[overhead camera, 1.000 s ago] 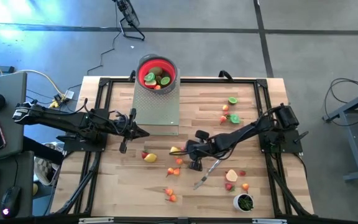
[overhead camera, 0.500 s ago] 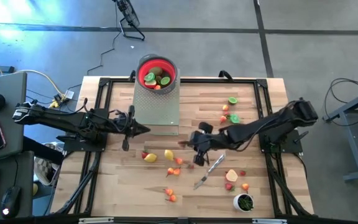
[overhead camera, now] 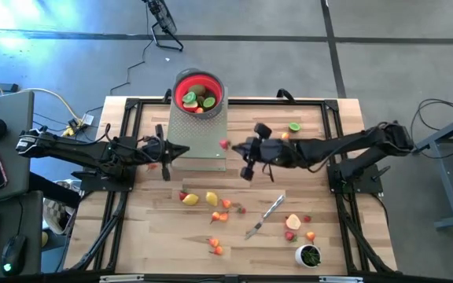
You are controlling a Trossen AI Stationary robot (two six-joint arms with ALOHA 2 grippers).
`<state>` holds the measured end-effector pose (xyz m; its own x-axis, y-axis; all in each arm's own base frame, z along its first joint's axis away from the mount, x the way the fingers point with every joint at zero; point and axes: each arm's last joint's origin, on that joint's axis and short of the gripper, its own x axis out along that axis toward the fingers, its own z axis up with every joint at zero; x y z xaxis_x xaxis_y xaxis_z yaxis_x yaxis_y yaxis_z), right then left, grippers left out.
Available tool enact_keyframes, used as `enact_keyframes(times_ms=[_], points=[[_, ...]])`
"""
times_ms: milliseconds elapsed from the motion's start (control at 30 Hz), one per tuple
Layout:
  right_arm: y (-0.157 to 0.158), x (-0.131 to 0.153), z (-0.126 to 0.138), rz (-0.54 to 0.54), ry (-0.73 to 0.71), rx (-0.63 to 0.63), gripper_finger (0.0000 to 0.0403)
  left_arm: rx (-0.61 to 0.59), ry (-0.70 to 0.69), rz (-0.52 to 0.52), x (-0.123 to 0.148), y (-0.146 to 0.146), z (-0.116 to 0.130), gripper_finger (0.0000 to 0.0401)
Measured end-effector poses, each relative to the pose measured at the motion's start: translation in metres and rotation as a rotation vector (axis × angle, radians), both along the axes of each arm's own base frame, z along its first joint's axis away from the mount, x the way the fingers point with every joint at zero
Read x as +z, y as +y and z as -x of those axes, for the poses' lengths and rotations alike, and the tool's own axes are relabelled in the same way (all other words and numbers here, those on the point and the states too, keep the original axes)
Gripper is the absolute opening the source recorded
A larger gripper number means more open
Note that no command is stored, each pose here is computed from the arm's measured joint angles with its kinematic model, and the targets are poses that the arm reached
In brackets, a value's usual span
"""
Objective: Pick & Place Fruit
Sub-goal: Put the strawberry into the red strainer on the shelf
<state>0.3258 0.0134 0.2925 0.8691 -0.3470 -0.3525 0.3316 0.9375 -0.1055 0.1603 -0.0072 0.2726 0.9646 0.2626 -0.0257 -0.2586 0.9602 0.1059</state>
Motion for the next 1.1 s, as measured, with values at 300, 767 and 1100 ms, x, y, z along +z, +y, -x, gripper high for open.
enact_keyframes(times_ms=[300, 767, 1100], points=[[-0.039, 0.007, -0.005, 0.071, -0.065, -0.078, 0.0004, 0.003, 0.082, 0.036, -0.009, 0.0, 0.001, 0.0], [-0.052, 0.011, -0.006, 0.076, -0.107, 0.01, 0.0004, 0.003, 0.094, 0.043, -0.01, 0.0, 0.001, 0.0], [-0.051, 0.011, -0.007, 0.091, -0.101, 0.07, 0.0004, 0.04, 0.048, 0.166, -0.01, 0.001, 0.001, 0.0089]])
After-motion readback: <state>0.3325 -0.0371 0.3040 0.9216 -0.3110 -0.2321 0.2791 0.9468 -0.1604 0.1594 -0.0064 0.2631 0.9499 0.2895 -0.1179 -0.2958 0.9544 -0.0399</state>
